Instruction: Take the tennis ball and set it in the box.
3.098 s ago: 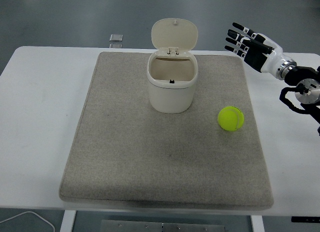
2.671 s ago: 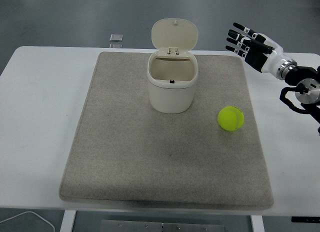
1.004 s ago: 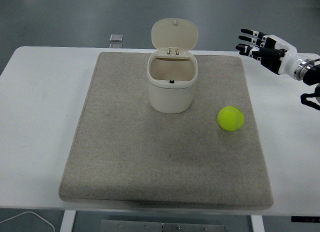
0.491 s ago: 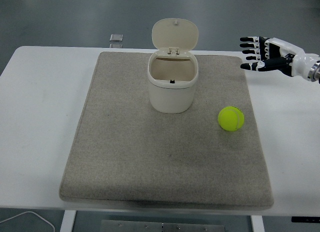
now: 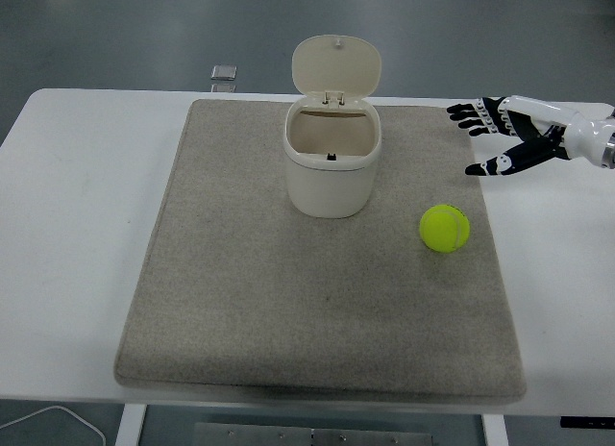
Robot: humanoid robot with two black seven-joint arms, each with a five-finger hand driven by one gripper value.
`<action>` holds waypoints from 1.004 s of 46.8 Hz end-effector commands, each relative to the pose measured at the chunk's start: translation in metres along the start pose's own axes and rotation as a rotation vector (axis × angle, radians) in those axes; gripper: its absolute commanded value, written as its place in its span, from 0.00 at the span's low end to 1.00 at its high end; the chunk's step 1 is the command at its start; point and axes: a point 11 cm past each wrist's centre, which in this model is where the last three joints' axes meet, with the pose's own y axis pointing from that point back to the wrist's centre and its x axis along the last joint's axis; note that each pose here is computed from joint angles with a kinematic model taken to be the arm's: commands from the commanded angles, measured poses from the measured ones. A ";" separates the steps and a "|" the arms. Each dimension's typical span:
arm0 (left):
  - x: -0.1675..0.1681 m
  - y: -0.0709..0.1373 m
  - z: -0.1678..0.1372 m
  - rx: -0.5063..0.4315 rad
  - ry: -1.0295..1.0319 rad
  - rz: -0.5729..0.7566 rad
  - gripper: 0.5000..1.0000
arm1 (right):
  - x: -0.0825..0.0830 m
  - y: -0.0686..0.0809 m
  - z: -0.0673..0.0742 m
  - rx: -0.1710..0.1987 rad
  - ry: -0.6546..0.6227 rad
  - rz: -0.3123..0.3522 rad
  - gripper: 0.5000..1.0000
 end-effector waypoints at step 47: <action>0.000 0.000 0.000 0.000 0.000 0.000 0.98 | -0.062 0.000 0.004 0.027 0.359 -0.184 0.85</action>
